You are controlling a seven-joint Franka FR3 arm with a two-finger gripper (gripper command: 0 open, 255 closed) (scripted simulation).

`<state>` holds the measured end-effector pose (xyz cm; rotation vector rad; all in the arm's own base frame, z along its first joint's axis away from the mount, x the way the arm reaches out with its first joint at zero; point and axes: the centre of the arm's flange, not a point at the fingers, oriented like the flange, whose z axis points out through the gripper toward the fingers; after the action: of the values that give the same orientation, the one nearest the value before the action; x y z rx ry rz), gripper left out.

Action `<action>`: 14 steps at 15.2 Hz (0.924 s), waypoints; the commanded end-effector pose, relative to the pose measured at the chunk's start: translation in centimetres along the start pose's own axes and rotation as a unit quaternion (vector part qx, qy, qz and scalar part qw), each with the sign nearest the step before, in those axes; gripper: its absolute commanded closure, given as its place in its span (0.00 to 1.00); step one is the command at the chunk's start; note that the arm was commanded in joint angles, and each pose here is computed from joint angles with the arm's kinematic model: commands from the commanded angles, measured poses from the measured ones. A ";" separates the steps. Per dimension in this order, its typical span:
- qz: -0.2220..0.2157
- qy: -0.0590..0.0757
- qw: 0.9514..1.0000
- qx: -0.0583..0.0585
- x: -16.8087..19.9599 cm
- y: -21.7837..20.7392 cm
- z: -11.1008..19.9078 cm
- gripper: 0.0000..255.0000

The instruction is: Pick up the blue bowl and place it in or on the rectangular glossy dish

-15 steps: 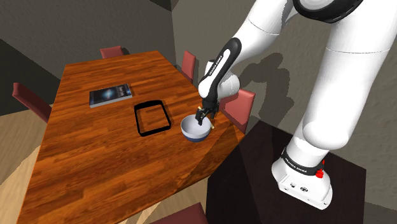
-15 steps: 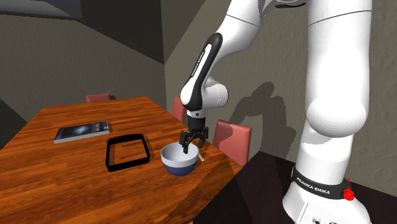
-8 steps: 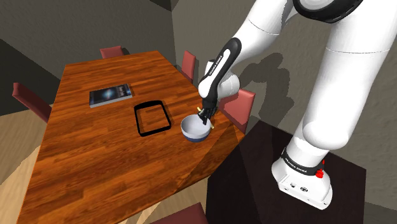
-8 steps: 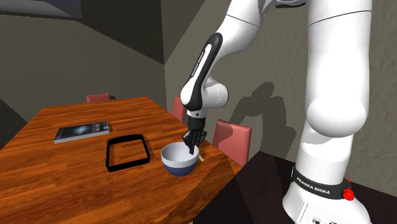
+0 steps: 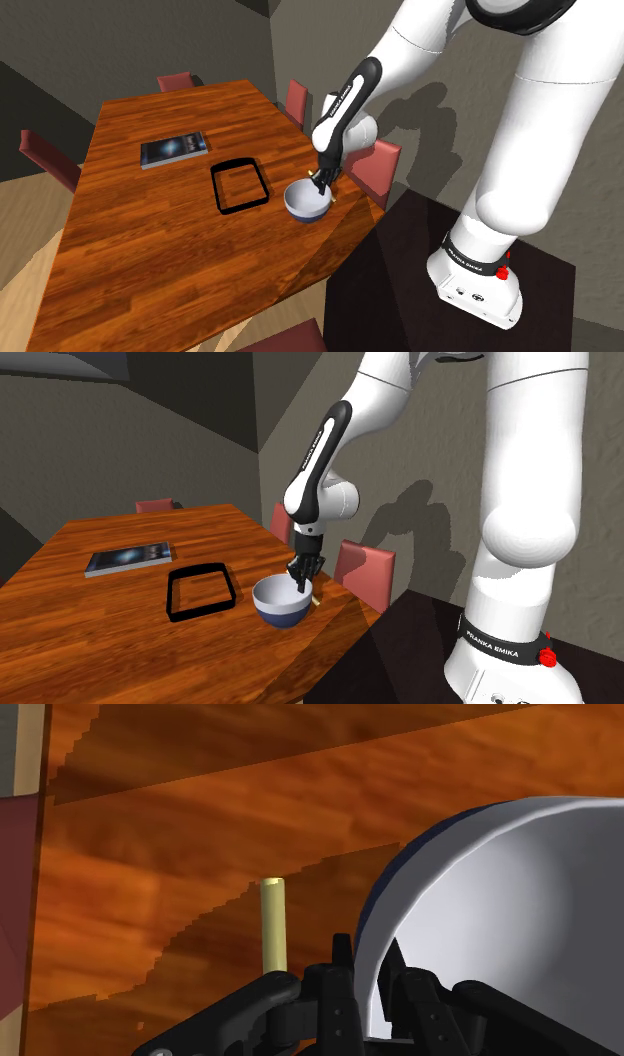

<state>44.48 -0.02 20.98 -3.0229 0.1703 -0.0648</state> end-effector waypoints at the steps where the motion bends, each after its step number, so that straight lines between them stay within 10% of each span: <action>1: 0.000 0.000 1.000 0.000 0.1 -0.1 -1.0 1.00; 14: 0.000 0.000 1.000 0.000 0.3 -0.9 -7.8 1.00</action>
<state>44.56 -0.09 28.17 -3.0229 0.1696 -0.0641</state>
